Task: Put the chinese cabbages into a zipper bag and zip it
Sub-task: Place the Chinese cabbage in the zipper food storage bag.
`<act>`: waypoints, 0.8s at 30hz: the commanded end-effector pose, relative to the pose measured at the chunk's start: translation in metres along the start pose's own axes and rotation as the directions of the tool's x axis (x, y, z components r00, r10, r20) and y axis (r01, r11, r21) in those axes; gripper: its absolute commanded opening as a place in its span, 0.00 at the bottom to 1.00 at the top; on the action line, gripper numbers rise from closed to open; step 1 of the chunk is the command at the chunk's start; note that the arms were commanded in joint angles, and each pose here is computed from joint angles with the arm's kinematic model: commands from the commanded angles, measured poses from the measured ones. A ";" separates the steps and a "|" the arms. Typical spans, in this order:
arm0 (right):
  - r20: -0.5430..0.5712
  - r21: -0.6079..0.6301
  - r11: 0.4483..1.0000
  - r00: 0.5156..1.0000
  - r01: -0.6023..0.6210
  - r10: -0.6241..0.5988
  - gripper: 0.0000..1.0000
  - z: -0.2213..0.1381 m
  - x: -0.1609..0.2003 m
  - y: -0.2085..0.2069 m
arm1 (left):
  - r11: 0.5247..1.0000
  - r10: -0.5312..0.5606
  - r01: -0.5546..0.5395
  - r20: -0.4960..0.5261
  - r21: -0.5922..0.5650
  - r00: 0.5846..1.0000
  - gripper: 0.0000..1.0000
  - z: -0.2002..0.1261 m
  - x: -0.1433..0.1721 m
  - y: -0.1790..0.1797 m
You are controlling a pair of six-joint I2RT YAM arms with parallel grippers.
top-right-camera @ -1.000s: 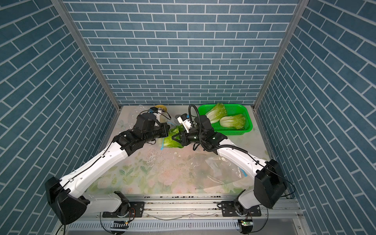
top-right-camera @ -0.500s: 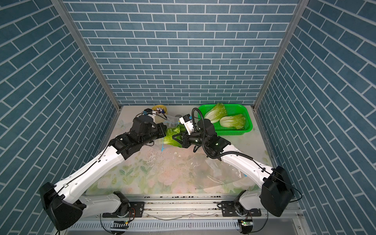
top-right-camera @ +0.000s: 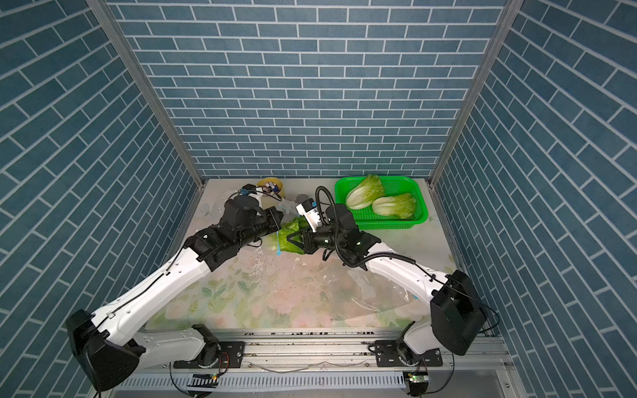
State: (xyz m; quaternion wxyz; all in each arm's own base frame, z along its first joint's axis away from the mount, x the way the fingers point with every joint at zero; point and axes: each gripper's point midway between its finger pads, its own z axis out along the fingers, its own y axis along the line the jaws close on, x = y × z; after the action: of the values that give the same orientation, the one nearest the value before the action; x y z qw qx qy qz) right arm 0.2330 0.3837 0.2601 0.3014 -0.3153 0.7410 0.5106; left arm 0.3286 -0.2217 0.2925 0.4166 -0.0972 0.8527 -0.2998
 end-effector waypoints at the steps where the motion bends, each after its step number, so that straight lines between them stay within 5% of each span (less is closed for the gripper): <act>1: -0.001 -0.035 0.997 0.998 0.070 -0.070 0.22 0.001 -0.010 0.013 | 1.000 -0.015 0.015 0.035 0.013 0.999 0.00 -0.004 -0.006 -0.002; 12: -0.009 0.026 0.996 0.996 0.090 -0.090 0.60 -0.019 -0.010 0.018 | 0.995 -0.102 0.103 0.081 -0.015 0.992 0.00 -0.005 -0.013 0.013; 18: 0.034 0.106 0.992 0.997 0.066 -0.070 0.66 -0.043 -0.016 0.020 | 0.991 -0.127 0.131 0.098 -0.033 0.987 0.00 -0.005 -0.014 0.021; 24: 0.063 0.346 0.933 0.994 -0.102 0.086 0.65 -0.068 -0.010 -0.019 | 0.982 -0.165 0.177 0.148 -0.067 0.975 0.00 -0.010 -0.016 0.034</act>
State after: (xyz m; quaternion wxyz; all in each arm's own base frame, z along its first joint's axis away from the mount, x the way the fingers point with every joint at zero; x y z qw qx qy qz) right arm 0.2325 0.3358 0.2991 0.3603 -0.2732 0.7750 0.4416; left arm 0.3323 -0.1954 0.2806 0.4250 -0.1795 0.8374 -0.2932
